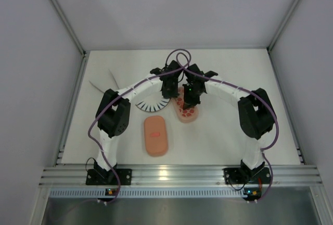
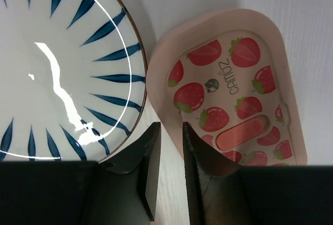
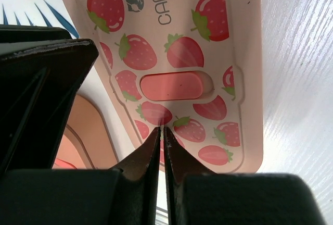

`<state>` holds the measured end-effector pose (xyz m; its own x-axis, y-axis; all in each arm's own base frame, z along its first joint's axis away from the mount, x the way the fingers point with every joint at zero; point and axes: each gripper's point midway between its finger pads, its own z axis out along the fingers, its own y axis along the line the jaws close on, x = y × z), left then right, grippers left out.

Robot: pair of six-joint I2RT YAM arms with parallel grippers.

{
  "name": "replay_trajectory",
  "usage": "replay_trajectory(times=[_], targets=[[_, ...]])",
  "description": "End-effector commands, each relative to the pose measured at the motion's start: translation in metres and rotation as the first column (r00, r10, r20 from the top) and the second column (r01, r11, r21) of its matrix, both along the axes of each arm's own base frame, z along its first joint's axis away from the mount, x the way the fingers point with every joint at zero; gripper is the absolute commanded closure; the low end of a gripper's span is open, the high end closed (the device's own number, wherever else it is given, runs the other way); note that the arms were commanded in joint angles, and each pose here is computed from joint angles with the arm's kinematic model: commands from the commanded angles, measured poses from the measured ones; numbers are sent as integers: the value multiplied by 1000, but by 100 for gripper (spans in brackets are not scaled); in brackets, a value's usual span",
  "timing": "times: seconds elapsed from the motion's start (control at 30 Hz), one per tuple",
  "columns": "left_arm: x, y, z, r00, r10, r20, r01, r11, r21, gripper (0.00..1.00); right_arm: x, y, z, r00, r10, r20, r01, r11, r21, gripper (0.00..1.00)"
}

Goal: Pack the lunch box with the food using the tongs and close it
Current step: Close the box lid on the packing box.

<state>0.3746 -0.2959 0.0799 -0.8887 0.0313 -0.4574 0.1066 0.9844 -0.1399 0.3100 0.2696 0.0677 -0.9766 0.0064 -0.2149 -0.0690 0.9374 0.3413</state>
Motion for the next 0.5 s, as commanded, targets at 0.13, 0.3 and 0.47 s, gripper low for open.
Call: replay_trajectory(times=[0.13,0.3,0.47], targets=[[-13,12,-27,996,9,-88,-3,998,69,72,-1,-13,-26,1000,-24,-2,24,995,-97,95],[-16,15,-35,994,12,-108,-2,996,93,71,4,-15,-16,999,-35,16,36,997,-72,94],[-23,16,-46,989,20,-146,-6,995,98,71,12,-15,0,997,-51,53,53,998,-30,94]])
